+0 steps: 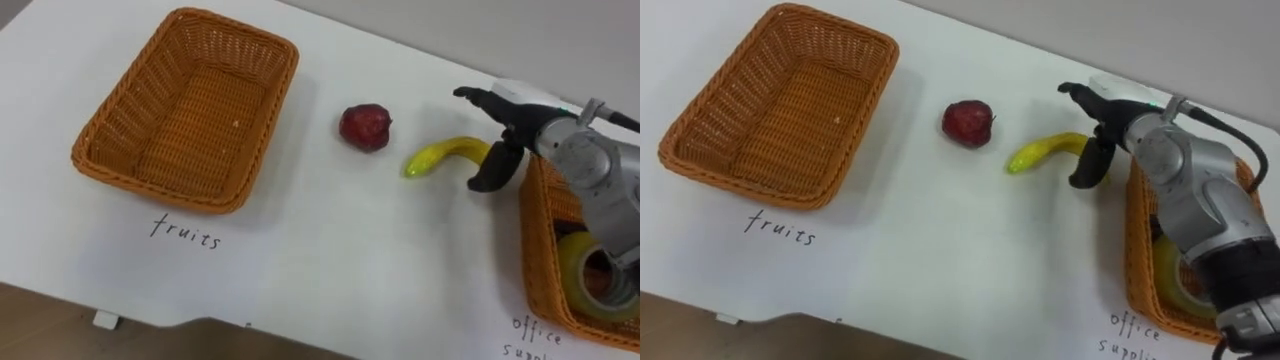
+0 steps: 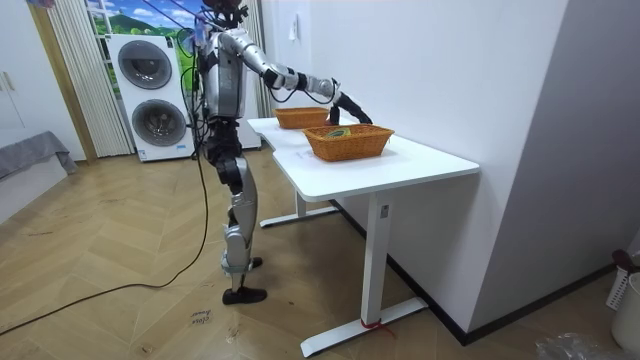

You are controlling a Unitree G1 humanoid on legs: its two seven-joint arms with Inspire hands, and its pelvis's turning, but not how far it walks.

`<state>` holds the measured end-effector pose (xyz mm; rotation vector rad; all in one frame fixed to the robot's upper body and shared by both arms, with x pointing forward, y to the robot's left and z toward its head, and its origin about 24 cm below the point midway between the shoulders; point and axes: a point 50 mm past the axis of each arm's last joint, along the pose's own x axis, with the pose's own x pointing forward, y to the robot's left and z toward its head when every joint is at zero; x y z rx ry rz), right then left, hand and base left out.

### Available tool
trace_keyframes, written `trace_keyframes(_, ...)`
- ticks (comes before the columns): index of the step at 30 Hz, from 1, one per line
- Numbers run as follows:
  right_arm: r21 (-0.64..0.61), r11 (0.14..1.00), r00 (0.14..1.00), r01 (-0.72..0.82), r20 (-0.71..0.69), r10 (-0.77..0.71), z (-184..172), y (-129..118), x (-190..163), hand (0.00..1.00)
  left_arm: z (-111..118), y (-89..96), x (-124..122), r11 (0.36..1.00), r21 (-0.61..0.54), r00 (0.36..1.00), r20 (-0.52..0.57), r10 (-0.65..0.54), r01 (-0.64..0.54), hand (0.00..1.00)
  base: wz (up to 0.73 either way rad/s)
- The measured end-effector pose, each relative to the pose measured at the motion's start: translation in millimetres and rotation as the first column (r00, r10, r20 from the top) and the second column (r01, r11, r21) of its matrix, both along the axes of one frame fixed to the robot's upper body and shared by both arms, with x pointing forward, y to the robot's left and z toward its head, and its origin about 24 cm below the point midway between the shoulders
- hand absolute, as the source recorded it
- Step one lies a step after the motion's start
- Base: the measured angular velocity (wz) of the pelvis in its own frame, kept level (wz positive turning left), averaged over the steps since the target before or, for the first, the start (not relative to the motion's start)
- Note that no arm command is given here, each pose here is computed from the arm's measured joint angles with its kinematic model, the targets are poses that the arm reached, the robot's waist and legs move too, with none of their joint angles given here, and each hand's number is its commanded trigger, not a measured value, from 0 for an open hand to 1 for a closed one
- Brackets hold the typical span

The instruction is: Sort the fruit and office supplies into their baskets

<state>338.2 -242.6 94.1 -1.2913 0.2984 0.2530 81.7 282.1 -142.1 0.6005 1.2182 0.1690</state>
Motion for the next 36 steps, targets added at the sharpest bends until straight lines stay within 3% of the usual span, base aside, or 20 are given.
trace_keyframes(12, -0.015, 0.994, 0.993, 0.113, 0.031, -0.112, -10.9, -17.6, 5.6, 0.00, 1.0, -4.2, 8.3, 1.000, 0.022, 0.999, 0.036, -0.001, 0.000, 0.00, -0.01)
trace_keyframes(17, -0.028, 0.994, 0.993, 0.106, 0.047, -0.105, -9.5, -14.3, 8.7, 0.00, 3.1, -6.6, 20.6, 1.000, 0.014, 0.997, 0.072, 0.008, -0.009, 0.00, 0.00)
trace_keyframes(36, -0.001, 0.996, 0.993, 0.091, 0.077, -0.091, -7.9, -6.4, 11.7, 0.00, 4.5, -12.2, 31.9, 1.000, -0.005, 0.994, 0.112, -0.003, 0.004, 0.00, 0.00)
